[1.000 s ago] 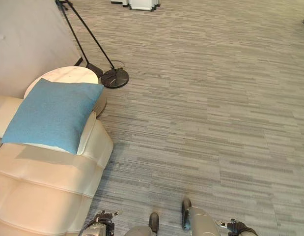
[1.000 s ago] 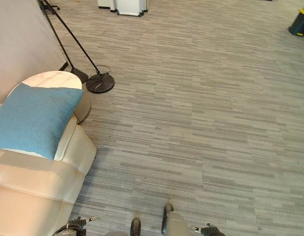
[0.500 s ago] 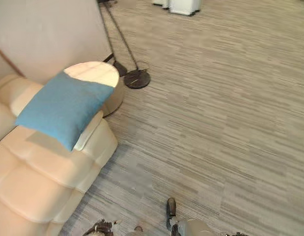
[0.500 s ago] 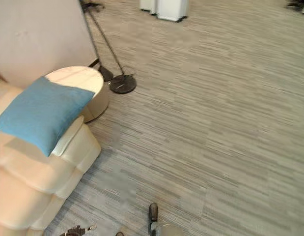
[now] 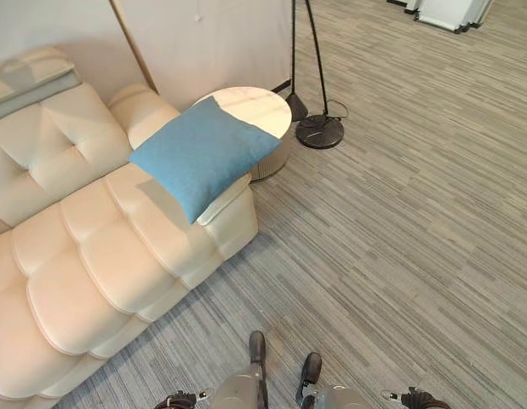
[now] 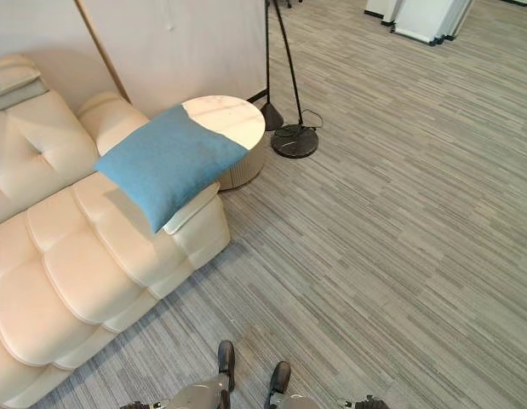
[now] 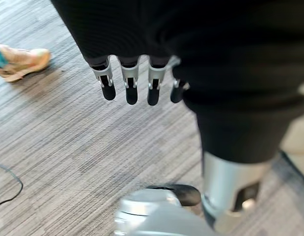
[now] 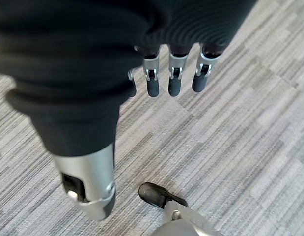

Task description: Pick up all the scattered cushions and arrange them neatly on the sofa.

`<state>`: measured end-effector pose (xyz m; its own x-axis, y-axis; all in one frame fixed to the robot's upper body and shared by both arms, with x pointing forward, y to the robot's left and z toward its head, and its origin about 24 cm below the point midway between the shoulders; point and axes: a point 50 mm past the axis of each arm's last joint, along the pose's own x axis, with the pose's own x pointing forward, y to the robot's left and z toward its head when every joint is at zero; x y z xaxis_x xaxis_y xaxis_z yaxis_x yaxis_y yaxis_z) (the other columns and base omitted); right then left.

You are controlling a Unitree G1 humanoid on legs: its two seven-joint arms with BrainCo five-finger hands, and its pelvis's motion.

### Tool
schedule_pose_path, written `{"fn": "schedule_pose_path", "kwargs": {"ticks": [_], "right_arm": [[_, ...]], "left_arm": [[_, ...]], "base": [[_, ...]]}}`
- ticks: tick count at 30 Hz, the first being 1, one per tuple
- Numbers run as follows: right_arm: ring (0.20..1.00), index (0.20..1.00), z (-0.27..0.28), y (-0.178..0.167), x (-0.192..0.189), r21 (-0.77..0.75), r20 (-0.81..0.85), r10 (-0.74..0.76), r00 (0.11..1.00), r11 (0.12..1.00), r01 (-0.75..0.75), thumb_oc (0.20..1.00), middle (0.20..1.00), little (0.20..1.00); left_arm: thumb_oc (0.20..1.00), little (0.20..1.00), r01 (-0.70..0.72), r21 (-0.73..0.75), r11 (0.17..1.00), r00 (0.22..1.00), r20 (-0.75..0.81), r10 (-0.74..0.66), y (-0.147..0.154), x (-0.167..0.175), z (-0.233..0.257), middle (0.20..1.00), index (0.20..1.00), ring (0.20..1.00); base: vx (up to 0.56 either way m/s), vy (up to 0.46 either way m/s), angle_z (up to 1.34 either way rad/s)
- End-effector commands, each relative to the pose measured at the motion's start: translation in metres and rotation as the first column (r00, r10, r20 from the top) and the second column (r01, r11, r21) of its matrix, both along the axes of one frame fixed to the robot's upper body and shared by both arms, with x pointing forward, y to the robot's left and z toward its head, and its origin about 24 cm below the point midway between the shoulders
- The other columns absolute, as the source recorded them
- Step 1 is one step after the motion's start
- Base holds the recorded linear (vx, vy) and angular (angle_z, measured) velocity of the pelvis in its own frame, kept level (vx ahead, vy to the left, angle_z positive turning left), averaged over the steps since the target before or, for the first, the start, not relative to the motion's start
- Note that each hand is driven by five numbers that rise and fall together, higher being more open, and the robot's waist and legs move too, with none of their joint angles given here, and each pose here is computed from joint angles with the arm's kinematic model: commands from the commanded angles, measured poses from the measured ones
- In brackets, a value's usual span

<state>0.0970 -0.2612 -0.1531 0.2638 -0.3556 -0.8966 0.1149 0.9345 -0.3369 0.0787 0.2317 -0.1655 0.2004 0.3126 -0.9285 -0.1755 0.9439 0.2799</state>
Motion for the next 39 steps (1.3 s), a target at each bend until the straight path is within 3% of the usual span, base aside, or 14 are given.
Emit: {"fn": "schedule_pose_path", "kwargs": {"ticks": [1,9,17,31,39], "right_arm": [[1.0,1.0,0.002,-0.005,0.0,-0.032,0.0,0.025,1.0,0.999,-0.025,1.0,1.0,1.0],[1.0,1.0,-0.001,0.01,0.005,0.011,0.019,0.066,0.998,0.998,-0.066,1.0,1.0,1.0],[1.0,1.0,0.0,0.014,0.011,0.019,0.038,0.048,0.998,0.999,-0.049,1.0,1.0,1.0],[1.0,1.0,-0.005,0.001,-0.02,0.003,-0.057,0.008,0.998,1.0,-0.008,1.0,1.0,1.0],[1.0,1.0,0.0,-0.008,-0.013,-0.022,-0.035,0.024,0.999,0.999,-0.025,1.0,1.0,1.0]], "left_arm": [[1.0,1.0,-0.06,0.063,0.996,0.998,-0.014,0.061,0.026,-0.016,0.005,1.0,1.0,1.0],[1.0,1.0,-0.075,0.082,0.994,0.995,-0.063,0.08,0.033,-0.026,0.005,1.0,1.0,1.0],[1.0,1.0,-0.034,0.095,0.995,0.999,0.012,0.033,0.033,0.003,0.01,1.0,1.0,1.0],[1.0,1.0,0.026,0.094,0.995,1.0,0.012,-0.027,0.031,0.007,0.01,1.0,1.0,1.0],[1.0,1.0,0.0,0.052,0.999,1.0,0.021,-0.001,0.02,0.005,0.006,1.0,1.0,1.0]], "base": [[0.5,0.144,0.22],[0.42,0.232,0.18],[0.19,0.085,0.35],[0.29,-0.126,0.34],[0.21,-0.212,0.41]]}}
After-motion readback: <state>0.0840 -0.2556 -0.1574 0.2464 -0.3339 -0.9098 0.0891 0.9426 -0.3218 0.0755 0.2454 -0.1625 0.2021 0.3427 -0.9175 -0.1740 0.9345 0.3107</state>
